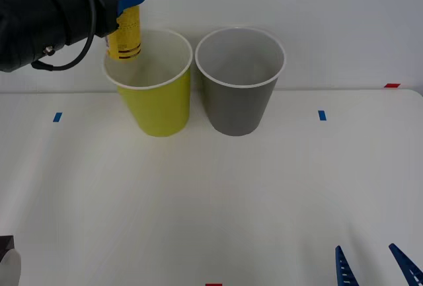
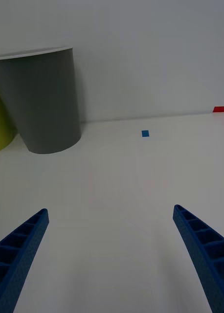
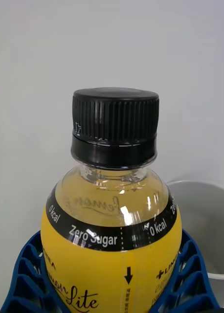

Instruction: Put cans in the gray bin and PET bottles in the light green bin.

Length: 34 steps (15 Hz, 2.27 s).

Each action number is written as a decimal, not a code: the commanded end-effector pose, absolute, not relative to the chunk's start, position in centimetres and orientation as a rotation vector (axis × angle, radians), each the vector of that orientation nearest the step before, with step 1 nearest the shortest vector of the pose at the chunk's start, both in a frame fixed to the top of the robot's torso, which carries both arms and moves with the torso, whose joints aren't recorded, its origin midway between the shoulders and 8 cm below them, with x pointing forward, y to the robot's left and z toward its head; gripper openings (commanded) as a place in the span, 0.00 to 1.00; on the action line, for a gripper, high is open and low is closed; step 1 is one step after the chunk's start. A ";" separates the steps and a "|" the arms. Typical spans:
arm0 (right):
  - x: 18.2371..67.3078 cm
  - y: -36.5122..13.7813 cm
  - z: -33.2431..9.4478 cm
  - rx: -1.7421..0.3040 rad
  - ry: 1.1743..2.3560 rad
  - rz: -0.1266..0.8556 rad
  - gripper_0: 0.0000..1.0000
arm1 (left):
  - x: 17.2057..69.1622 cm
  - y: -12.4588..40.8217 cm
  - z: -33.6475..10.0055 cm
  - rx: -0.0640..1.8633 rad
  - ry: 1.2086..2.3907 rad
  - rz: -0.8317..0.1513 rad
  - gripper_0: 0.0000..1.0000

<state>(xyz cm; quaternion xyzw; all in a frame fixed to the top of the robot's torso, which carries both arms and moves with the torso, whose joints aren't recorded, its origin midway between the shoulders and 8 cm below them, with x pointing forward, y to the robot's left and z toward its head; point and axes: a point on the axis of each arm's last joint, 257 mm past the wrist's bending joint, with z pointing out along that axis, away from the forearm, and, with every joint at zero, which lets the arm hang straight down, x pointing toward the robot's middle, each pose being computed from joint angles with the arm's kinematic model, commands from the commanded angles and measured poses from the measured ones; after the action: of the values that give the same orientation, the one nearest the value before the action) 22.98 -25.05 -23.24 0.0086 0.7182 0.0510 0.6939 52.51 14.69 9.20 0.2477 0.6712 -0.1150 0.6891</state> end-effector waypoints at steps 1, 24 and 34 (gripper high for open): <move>23.0 -25.0 -23.2 0.019 1.604 0.114 0.88 | 54.9 14.5 9.9 0.540 1.517 -0.269 0.00; 23.0 -25.0 -23.2 0.019 1.604 0.114 0.88 | 59.6 13.4 9.2 0.464 1.470 -0.305 1.00; 23.0 -25.0 -23.2 0.019 1.604 0.114 0.88 | 49.5 18.7 5.6 0.477 1.446 -0.206 1.00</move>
<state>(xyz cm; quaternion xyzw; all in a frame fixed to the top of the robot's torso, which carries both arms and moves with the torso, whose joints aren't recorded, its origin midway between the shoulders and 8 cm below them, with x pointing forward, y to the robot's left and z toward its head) 22.98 -25.05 -23.24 0.0086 0.7182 0.0510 0.6939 50.96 18.23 6.30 0.2153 0.6535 -0.0994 0.7188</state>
